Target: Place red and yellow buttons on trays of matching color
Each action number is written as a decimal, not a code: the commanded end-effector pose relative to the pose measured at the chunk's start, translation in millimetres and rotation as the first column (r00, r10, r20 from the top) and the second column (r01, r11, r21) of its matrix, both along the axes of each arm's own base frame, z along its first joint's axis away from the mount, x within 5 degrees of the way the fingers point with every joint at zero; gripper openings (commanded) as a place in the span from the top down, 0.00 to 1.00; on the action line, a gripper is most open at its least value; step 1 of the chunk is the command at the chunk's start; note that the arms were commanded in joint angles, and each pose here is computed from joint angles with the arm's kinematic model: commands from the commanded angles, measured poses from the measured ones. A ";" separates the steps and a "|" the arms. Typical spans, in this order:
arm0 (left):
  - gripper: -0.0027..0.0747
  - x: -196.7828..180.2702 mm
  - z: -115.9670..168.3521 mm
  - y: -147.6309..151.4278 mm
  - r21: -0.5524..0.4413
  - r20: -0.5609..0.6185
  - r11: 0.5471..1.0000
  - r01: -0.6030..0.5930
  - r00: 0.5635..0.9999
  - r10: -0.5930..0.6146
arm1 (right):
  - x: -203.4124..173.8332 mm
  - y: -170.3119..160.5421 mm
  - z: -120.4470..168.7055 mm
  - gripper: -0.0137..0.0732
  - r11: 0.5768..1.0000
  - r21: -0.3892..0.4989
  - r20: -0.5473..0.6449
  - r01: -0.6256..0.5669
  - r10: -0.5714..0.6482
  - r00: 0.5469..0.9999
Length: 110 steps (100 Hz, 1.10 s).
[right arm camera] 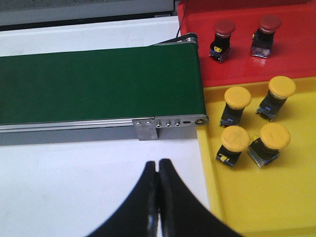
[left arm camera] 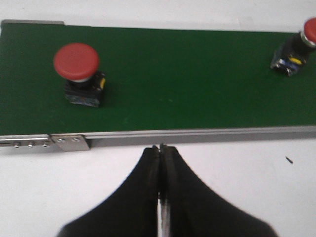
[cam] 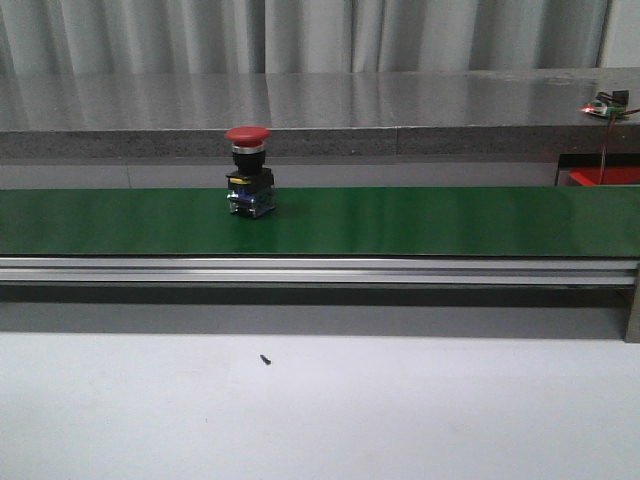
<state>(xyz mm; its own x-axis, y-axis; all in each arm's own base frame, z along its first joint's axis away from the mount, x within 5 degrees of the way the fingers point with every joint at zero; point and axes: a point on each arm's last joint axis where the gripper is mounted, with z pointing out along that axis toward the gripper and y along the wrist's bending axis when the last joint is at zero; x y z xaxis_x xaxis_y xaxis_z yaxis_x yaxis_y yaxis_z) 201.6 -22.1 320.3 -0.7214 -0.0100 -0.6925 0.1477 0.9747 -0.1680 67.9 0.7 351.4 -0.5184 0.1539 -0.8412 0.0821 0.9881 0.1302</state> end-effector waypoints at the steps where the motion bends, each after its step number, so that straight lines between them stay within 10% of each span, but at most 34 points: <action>1: 0.99 -8.1 9.1 -9.4 -0.005 0.107 0.999 0.033 0.994 -0.032 | 2.7 -1.2 11.0 0.86 1.000 -0.025 0.079 0.003 -0.001 0.997; 53: 0.99 -73.7 -9.8 -5.5 -0.038 0.359 0.999 0.007 0.933 0.007 | 3.6 -1.3 13.0 0.86 1.000 -0.026 0.103 0.005 -0.002 0.995; 110: 0.99 -78.6 -17.5 -4.7 -0.038 0.360 0.999 0.004 0.933 0.010 | 11.2 -1.6 17.1 0.86 1.000 -0.018 0.148 0.007 -0.005 0.989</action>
